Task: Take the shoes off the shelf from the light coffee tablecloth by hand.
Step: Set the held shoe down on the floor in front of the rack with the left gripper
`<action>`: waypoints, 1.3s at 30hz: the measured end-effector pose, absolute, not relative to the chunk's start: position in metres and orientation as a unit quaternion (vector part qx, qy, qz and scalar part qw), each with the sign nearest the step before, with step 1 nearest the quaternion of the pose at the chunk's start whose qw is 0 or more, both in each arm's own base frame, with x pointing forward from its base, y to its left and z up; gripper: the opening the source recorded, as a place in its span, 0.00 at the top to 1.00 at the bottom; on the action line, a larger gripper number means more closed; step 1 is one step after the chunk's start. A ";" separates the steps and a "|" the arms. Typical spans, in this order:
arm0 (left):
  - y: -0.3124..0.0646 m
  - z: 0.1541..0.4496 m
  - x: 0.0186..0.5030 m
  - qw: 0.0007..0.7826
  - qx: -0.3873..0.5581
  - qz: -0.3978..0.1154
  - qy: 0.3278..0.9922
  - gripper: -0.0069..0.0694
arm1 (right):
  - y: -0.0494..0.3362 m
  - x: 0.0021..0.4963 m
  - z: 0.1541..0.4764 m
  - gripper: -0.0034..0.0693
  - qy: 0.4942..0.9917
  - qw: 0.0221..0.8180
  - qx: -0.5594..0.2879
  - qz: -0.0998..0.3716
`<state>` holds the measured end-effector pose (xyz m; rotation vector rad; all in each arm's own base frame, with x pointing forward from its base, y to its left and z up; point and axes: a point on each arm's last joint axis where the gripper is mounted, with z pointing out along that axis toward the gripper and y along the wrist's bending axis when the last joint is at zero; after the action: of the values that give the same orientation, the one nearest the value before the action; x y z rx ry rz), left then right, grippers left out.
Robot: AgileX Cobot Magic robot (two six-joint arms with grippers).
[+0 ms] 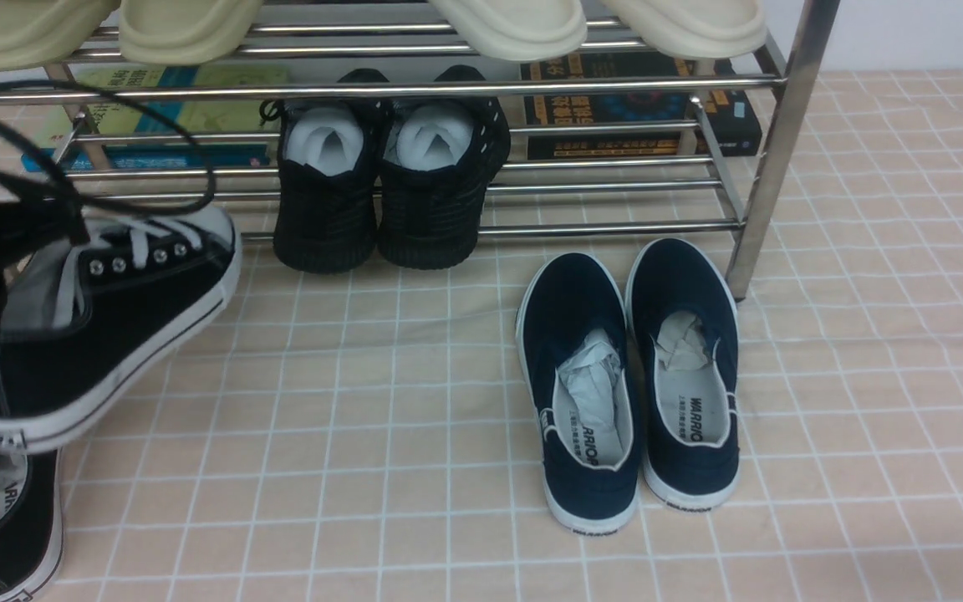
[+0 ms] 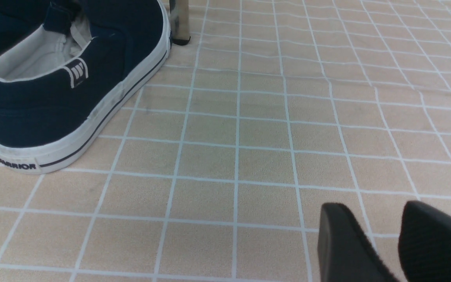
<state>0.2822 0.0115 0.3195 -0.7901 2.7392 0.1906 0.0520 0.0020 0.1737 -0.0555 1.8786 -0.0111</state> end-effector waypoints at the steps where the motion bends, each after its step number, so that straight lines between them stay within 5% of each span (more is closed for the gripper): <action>1: 0.011 0.318 0.275 0.139 -0.291 0.061 0.945 0.88 | 0.002 0.052 0.174 0.62 0.807 0.590 -0.024 -0.005; 11: 0.000 0.272 0.253 0.154 -0.421 -0.035 0.893 0.88 | 0.002 0.052 0.174 0.62 0.807 0.590 -0.024 -0.005; 26: 0.009 0.262 0.255 0.200 -0.450 -0.009 0.870 0.87 | 0.002 0.052 0.174 0.62 0.807 0.590 -0.024 -0.005; 39: 0.003 0.245 0.262 0.155 -0.430 -0.020 0.889 0.87 | 0.002 0.052 0.174 0.62 0.807 0.590 -0.024 -0.005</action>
<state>0.2620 0.0026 0.2449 -1.2319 2.5483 -0.0581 0.0520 0.0020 0.1737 -0.0555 1.8786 -0.0111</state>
